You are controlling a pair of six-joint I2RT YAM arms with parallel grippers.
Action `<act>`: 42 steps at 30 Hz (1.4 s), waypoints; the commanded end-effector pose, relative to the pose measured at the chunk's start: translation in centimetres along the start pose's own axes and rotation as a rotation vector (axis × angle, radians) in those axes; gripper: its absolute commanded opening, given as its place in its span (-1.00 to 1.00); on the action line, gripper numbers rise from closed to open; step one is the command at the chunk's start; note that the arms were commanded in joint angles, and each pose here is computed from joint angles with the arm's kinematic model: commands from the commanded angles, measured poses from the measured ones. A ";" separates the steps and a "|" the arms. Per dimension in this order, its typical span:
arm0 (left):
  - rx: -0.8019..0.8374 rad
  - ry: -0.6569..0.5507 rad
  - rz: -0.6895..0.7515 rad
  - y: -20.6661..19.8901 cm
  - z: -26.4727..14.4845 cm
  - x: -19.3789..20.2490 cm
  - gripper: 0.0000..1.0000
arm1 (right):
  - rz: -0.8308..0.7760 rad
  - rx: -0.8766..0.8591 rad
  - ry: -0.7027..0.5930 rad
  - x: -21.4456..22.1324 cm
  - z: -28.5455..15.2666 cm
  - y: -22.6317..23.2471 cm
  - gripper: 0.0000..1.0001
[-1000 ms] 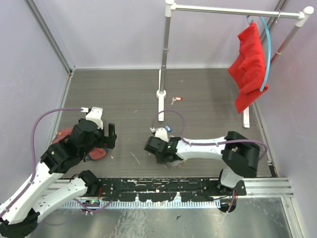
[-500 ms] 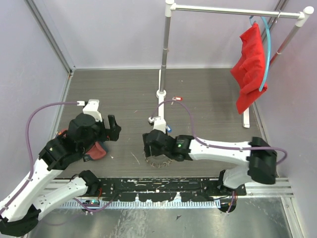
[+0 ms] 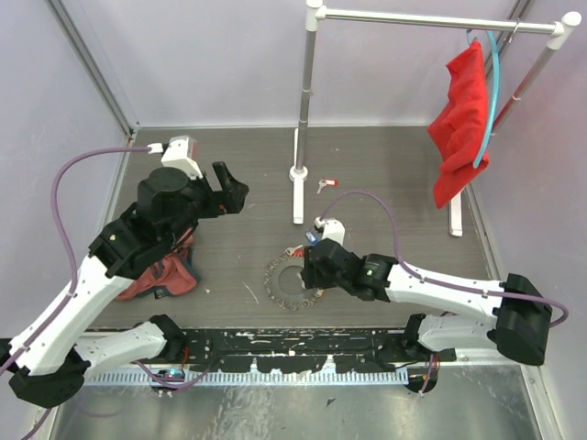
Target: Put the keys on the keyring
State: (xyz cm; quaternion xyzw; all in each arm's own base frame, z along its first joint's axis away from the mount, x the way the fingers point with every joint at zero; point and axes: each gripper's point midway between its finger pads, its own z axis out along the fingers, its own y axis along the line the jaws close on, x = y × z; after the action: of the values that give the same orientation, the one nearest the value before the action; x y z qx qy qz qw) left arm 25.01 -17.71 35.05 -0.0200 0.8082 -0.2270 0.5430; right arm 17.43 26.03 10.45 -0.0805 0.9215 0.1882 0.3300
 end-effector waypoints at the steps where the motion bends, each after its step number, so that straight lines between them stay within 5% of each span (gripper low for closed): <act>1: -0.020 -0.049 -0.073 -0.2 1.6 -0.4 0.96 | 0.091 -0.091 -0.020 0.8 -1.1 1.2 0.01; 10: -0.008 0.012 -0.072 -1.1 4.5 1.9 0.96 | -0.046 -0.081 0.002 2.5 -1.5 4.4 -0.08; 22: 0.007 0.015 -0.095 -1.0 5.1 2.8 0.96 | -0.029 -0.058 0.110 5.5 0.7 5.8 -0.33; 42: -0.004 0.036 -0.078 -0.4 5.6 3.7 0.96 | -0.058 0.116 0.196 7.4 2.9 4.3 -0.34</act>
State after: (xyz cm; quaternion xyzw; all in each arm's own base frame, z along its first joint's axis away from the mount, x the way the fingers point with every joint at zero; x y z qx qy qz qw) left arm 28.21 -20.74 29.90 -0.0486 0.8240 -0.2334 0.5140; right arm 11.80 30.01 4.02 -0.1196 0.9572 0.1124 0.2382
